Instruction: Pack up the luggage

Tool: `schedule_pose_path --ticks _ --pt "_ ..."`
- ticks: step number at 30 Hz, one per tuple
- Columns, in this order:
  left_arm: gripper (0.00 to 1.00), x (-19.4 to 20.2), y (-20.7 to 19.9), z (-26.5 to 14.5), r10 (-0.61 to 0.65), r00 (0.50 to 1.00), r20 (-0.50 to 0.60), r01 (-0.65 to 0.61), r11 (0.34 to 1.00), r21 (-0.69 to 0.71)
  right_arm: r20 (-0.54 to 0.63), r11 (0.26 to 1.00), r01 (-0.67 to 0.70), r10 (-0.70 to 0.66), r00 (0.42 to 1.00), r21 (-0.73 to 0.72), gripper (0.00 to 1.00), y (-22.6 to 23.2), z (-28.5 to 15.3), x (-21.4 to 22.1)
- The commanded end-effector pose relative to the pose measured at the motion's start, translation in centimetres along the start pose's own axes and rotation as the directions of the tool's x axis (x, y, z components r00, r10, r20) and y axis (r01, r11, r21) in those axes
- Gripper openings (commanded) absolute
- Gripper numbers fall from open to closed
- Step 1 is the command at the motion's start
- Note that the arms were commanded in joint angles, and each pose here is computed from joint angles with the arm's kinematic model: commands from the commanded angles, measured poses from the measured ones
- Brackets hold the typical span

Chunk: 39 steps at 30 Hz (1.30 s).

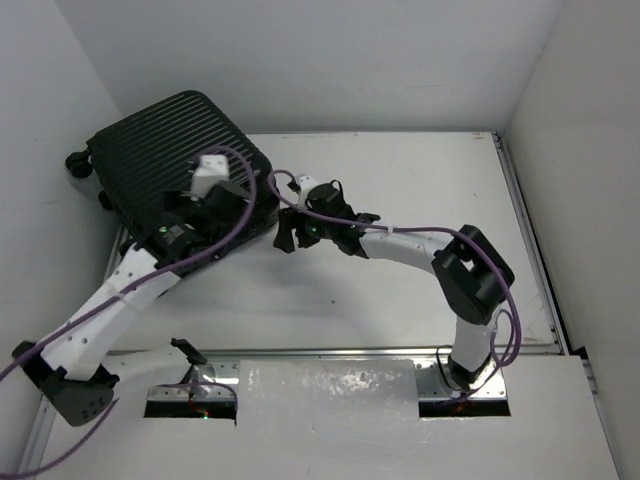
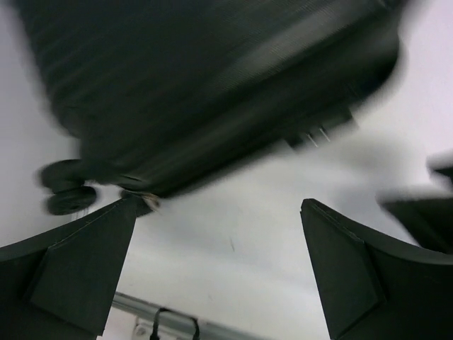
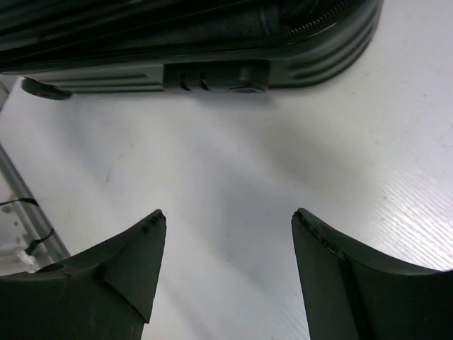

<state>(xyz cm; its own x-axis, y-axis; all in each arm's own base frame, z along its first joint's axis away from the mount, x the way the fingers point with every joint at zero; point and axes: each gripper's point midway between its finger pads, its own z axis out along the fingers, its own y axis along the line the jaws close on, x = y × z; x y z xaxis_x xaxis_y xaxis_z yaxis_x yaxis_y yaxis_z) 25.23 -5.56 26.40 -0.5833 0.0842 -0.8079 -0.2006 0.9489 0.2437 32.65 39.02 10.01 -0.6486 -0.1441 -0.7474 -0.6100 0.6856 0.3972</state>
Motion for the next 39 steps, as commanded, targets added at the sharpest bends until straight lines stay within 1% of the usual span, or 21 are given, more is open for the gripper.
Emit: schedule_pose_path --ticks 1,2,5,6,9,10,13,16,17,19,20,22,23,24,27,28,29,33,34,36,39 --pt "1.0 -3.9 6.5 -0.4 -0.225 0.963 0.147 0.243 0.962 -0.121 0.105 0.995 -0.006 0.016 0.994 -0.095 0.68 1.4 1.1 -3.0" --pt "1.0 -4.3 6.8 -0.1 -0.256 0.954 0.158 0.274 0.955 -0.11 0.129 0.997 -0.009 0.02 0.991 -0.082 0.67 1.1 1.2 -4.4" --pt "1.0 -3.9 9.1 0.8 -0.308 0.936 0.171 0.336 0.926 -0.172 0.156 0.987 -0.138 0.149 0.976 -0.077 0.66 -1.5 1.5 -6.1" --pt "1.0 -3.6 10.4 1.2 -0.324 0.931 0.169 0.356 0.909 -0.217 0.159 0.988 -0.135 0.147 0.976 -0.078 0.66 -1.7 1.5 -6.4" --pt "1.0 -2.9 13.3 1.9 -0.395 0.9 0.185 0.435 0.849 -0.302 0.128 0.993 -0.045 0.059 0.99 -0.111 0.67 0.2 1.7 -5.9" --pt "1.0 -2.8 14.6 2.1 -0.444 0.873 0.203 0.488 0.81 -0.324 0.109 0.989 0.018 -0.002 0.994 -0.15 0.68 2.1 2.0 -4.8" --pt "1.0 -2.1 16.5 2.8 -0.542 0.809 0.228 0.587 0.73 -0.35 0.118 0.963 0.078 -0.049 0.992 -0.257 0.69 5.9 2.2 -3.2" --pt "1.0 0.4 17.9 4.4 -0.674 0.704 0.223 0.704 0.622 -0.343 0.15 0.939 0.089 -0.041 0.988 -0.332 0.69 8.2 2.5 -2.6" --pt "1.0 1.1 19.9 4.5 -0.718 0.638 0.279 0.763 0.54 -0.356 0.15 0.931 0.076 -0.023 0.988 -0.358 0.69 8.9 2.5 -2.6" --pt "1.0 3.3 19.5 6.2 -0.8 0.548 0.245 0.825 0.467 -0.319 0.176 0.913 0.075 -0.003 0.984 -0.4 0.68 10.2 2.9 -2.6" --pt "1.0 3.7 20.5 6.7 -0.819 0.501 0.28 0.854 0.416 -0.311 0.174 0.91 0.056 0.018 0.985 -0.412 0.68 10.5 3.1 -2.5" --pt "1.0 5.2 19.7 8.2 -0.859 0.447 0.248 0.879 0.372 -0.297 0.194 0.928 0.015 0.062 0.979 -0.372 0.65 9.7 4.5 -2.8" --pt "1.0 5.2 19.7 9.2 -0.863 0.438 0.251 0.886 0.366 -0.285 0.188 0.935 -0.026 0.098 0.977 -0.353 0.64 9.1 5.1 -2.9" --pt "1.0 5.6 19.4 9.8 -0.871 0.433 0.234 0.886 0.364 -0.286 0.193 0.944 -0.049 0.117 0.974 -0.325 0.63 8.3 5.7 -3.2" --pt "0.99 7.5 17.0 12.2 -0.884 0.456 0.103 0.869 0.417 -0.267 0.194 0.955 -0.085 0.144 0.97 -0.286 0.57 7.1 8.0 -4.3" --pt "0.99 7.1 16.1 12.8 -0.884 0.462 0.071 0.873 0.439 -0.213 0.18 0.961 -0.088 0.139 0.974 -0.262 0.54 6.3 9.0 -3.5" --pt "0.98 8.0 15.3 13.3 -0.873 0.488 0.028 0.858 0.473 -0.2 0.196 0.969 -0.078 0.126 0.973 -0.234 0.53 5.3 9.4 -3.7" --pt "0.97 7.4 11.0 14.2 -0.832 0.545 -0.107 0.838 0.545 0.031 0.252 0.98 -0.103 0.145 0.957 -0.172 0.53 0.7 10.4 -5.5" --pt "0.96 6.6 9.5 14.2 -0.817 0.557 -0.147 0.83 0.544 0.124 0.257 0.978 -0.131 0.17 0.951 -0.162 0.53 -0.7 10.7 -5.7" --pt "0.93 7.2 7.5 14.1 -0.791 0.57 -0.221 0.82 0.534 0.203 0.293 0.976 -0.18 0.21 0.933 -0.125 0.53 -4.6 10.1 -7.5" --pt "0.92 8.1 5.8 13.7 -0.754 0.606 -0.253 0.794 0.559 0.238 0.321 0.969 -0.228 0.246 0.915 -0.092 0.52 -9.1 9.0 -9.3"
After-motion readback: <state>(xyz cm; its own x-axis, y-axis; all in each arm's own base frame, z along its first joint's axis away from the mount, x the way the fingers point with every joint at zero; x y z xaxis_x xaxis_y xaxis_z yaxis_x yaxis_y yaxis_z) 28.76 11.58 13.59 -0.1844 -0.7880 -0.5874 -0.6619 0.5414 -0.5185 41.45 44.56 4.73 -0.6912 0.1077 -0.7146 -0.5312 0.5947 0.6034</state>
